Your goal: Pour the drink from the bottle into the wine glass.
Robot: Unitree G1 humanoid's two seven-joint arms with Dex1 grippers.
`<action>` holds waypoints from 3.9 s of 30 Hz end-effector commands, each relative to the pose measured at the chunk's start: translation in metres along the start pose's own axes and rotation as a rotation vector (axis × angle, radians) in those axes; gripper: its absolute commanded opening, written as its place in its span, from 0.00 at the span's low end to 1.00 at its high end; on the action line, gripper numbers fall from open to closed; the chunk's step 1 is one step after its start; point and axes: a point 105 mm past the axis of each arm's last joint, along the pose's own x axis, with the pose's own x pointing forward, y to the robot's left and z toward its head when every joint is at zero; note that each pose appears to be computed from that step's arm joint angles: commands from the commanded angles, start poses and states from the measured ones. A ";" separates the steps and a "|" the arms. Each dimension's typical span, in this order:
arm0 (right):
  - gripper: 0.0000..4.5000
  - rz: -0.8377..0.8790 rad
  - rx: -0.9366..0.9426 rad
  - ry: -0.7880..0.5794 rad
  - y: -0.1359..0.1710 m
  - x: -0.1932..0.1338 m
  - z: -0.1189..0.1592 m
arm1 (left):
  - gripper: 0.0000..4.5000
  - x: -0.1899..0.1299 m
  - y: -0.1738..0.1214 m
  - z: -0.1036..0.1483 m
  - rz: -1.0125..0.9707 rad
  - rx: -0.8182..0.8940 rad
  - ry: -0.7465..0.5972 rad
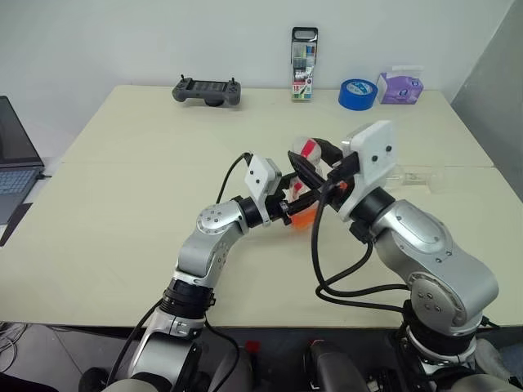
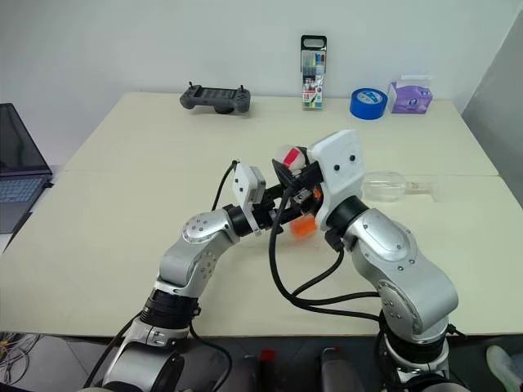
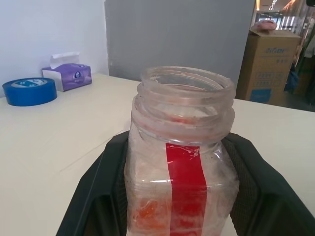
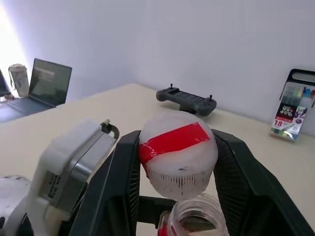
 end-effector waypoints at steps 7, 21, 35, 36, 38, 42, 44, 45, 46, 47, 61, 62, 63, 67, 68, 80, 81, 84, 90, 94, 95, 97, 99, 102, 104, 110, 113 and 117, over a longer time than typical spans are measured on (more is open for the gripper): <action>0.39 -0.949 0.061 0.279 -0.153 -0.116 -0.093 | 0.48 0.001 0.002 0.017 0.008 0.049 -0.057; 1.00 -0.971 0.164 0.408 -0.145 -0.125 -0.134 | 0.48 -0.012 0.072 0.033 0.408 0.150 -0.110; 1.00 -1.013 0.522 0.480 -0.128 -0.134 -0.183 | 0.48 -0.057 0.158 0.050 0.824 0.199 -0.125; 1.00 -1.034 0.602 0.467 -0.126 -0.136 -0.186 | 0.48 -0.060 0.162 0.051 0.841 0.201 -0.127; 1.00 -0.991 0.385 0.475 -0.138 -0.131 -0.166 | 0.48 -0.067 0.170 0.053 0.878 0.203 -0.122; 1.00 -0.943 0.148 0.450 -0.145 -0.120 -0.137 | 0.48 -0.074 0.176 0.054 0.903 0.204 -0.123; 1.00 -0.918 0.113 0.434 -0.142 -0.114 -0.129 | 0.48 -0.075 0.177 0.054 0.910 0.201 -0.125; 1.00 -0.892 0.070 0.423 -0.140 -0.109 -0.122 | 0.48 -0.077 0.178 0.054 0.919 0.200 -0.125; 1.00 -0.866 0.026 0.410 -0.137 -0.104 -0.114 | 0.48 -0.078 0.180 0.054 0.927 0.199 -0.126; 1.00 -0.816 -0.005 0.394 -0.131 -0.095 -0.107 | 0.48 -0.080 0.181 0.054 0.938 0.193 -0.126; 1.00 0.226 0.066 0.241 0.018 -0.004 -0.064 | 0.48 -0.099 0.192 0.047 0.974 0.090 -0.130; 1.00 0.230 0.060 0.240 0.018 -0.002 -0.064 | 0.48 -0.100 0.193 0.046 0.974 0.081 -0.129; 1.00 0.230 0.058 0.238 0.017 0.000 -0.063 | 0.48 -0.102 0.194 0.045 0.986 0.074 -0.124; 1.00 0.237 0.054 0.232 0.016 0.002 -0.063 | 0.48 -0.107 0.196 0.041 1.010 0.051 -0.106; 1.00 0.240 0.053 0.232 0.017 0.002 -0.063 | 0.48 -0.109 0.197 0.040 1.022 0.048 -0.101; 1.00 0.259 0.046 0.252 0.019 0.000 -0.068 | 0.99 -0.129 0.200 0.037 1.100 0.034 -0.098; 1.00 0.259 0.044 0.253 0.018 -0.001 -0.068 | 0.99 -0.132 0.200 0.037 1.110 0.035 -0.100; 1.00 0.258 0.041 0.255 0.016 -0.001 -0.069 | 0.99 -0.137 0.198 0.037 1.114 0.043 -0.098; 1.00 0.242 0.025 0.260 0.005 -0.001 -0.070 | 0.99 -0.142 0.190 0.029 1.103 0.031 -0.061; 1.00 0.201 0.015 0.255 -0.009 0.001 -0.069 | 0.99 -0.133 0.177 0.023 1.035 0.029 -0.043; 1.00 0.198 0.011 0.254 -0.011 0.002 -0.069 | 0.99 -0.133 0.177 0.023 1.039 0.021 -0.044; 1.00 0.200 0.003 0.255 -0.012 0.002 -0.069 | 0.99 -0.133 0.176 0.023 1.046 0.013 -0.045; 1.00 0.201 0.003 0.253 -0.012 0.003 -0.068 | 0.99 -0.131 0.174 0.023 1.038 0.013 -0.042; 1.00 0.203 0.004 0.255 -0.011 0.003 -0.070 | 0.99 -0.134 0.173 0.021 1.054 0.020 -0.028; 1.00 0.204 0.001 0.257 -0.011 0.003 -0.070 | 0.99 -0.138 0.173 0.021 1.067 0.026 -0.020; 1.00 0.177 -0.018 0.272 -0.022 -0.003 -0.071 | 0.99 -0.143 0.155 0.012 1.017 0.013 0.019; 1.00 0.174 -0.031 0.283 -0.026 -0.006 -0.072 | 0.99 -0.143 0.150 0.009 1.005 0.008 0.034; 1.00 0.163 -0.056 0.294 -0.034 -0.009 -0.071 | 0.99 -0.142 0.144 0.008 0.984 -0.003 0.047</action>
